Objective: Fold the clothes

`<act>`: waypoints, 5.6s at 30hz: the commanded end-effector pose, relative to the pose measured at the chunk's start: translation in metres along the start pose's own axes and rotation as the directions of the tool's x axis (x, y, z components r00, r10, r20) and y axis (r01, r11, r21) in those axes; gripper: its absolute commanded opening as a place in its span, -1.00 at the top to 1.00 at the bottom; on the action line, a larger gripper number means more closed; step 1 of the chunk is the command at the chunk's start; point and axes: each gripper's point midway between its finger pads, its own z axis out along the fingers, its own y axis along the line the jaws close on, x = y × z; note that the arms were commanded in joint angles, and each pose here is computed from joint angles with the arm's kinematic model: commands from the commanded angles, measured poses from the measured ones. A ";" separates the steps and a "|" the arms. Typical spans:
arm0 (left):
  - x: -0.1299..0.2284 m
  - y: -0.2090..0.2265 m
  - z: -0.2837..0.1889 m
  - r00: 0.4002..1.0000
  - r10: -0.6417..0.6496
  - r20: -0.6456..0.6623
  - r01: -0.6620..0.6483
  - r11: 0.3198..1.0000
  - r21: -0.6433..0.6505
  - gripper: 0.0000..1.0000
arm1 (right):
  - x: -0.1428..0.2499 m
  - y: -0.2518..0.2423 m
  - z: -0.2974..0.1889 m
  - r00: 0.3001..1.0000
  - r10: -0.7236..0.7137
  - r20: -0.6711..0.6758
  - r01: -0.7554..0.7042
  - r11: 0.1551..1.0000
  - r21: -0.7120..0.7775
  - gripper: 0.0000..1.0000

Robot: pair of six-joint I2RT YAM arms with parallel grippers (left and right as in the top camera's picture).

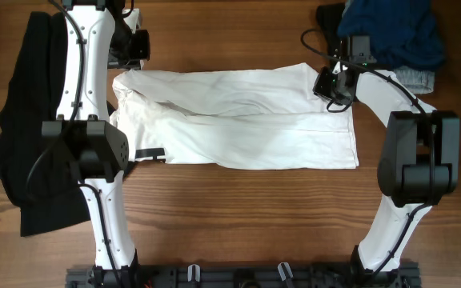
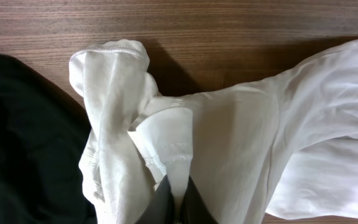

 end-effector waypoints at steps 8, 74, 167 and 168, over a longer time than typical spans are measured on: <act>-0.002 -0.004 -0.011 0.999 -0.003 0.036 0.002 1.000 0.019 0.92 | -0.001 0.006 -0.015 0.999 0.050 -0.010 -0.051 0.999 -0.020 0.83; 0.118 0.035 0.067 0.885 -0.139 -0.445 0.081 0.986 -0.148 0.92 | 0.067 -0.096 -0.109 0.958 0.025 -0.285 -0.034 0.999 -0.025 0.92; 0.020 0.031 -0.089 0.953 -0.129 0.273 0.132 0.991 0.006 -1.00 | 0.022 -0.088 -0.139 0.979 0.030 -0.200 -0.069 0.979 -0.191 0.91; 0.020 0.031 -0.089 0.953 -0.129 0.273 0.132 0.991 0.006 -1.00 | 0.026 -0.078 -0.140 0.978 0.003 -0.210 -0.046 0.979 -0.198 0.91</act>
